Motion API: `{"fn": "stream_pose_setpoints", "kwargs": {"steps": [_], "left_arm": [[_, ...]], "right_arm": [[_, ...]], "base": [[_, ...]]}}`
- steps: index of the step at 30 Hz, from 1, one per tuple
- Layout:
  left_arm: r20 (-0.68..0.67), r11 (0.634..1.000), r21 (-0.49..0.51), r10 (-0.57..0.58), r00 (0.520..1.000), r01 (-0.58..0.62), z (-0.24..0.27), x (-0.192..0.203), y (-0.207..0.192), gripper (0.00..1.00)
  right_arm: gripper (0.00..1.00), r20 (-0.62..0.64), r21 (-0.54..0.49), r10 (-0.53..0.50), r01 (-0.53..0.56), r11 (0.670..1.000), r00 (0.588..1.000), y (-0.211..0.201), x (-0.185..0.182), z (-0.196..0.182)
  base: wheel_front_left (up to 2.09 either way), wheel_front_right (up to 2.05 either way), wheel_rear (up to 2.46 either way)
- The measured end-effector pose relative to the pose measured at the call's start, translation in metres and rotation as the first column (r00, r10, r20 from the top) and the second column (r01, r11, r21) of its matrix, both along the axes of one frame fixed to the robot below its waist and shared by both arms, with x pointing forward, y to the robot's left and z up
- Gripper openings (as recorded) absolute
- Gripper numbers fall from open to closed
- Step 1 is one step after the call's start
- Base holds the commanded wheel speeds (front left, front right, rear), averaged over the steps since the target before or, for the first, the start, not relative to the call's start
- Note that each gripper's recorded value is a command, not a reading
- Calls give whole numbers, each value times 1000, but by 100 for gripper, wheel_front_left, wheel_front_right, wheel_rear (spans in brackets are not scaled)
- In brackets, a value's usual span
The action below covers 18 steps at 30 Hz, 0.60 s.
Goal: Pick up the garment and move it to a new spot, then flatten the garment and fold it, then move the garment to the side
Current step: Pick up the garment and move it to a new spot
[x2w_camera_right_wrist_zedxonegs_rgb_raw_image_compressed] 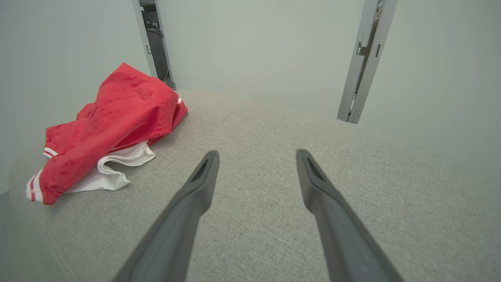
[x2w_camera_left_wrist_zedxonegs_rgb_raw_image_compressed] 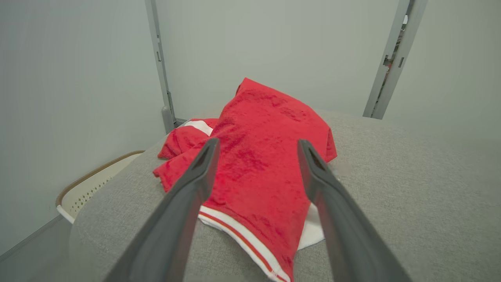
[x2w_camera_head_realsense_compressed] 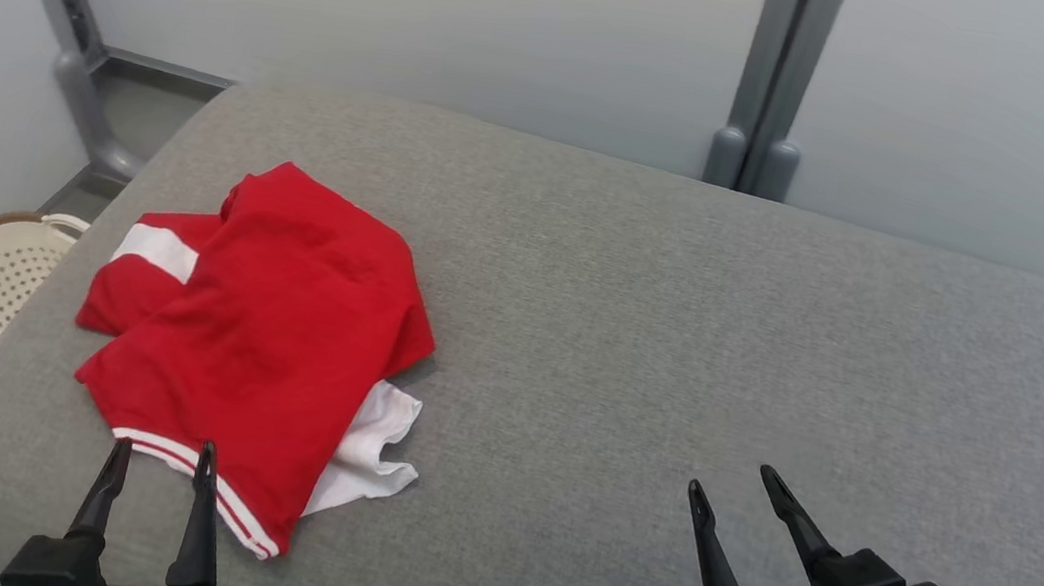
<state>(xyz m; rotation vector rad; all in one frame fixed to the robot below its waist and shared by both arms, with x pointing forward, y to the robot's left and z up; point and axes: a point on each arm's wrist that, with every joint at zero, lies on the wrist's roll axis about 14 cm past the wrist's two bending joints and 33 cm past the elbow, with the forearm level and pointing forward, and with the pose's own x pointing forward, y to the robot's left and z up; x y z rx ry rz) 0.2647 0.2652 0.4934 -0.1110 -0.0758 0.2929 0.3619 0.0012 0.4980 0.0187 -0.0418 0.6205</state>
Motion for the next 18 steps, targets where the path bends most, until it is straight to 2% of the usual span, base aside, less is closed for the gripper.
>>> {"fn": "stream_pose_setpoints", "kwargs": {"steps": [9,18], "left_arm": [[1,993,2,121,993,-121,-1,-36,27,100],[-7,987,19,161,987,-161,0,-44,35,100]], "right_arm": [[100,-5,1,120,-120,993,993,39,-6,0],[100,-19,-4,158,-158,987,987,51,-5,-6]], "base": [[0,0,0],[0,0,0]]}}
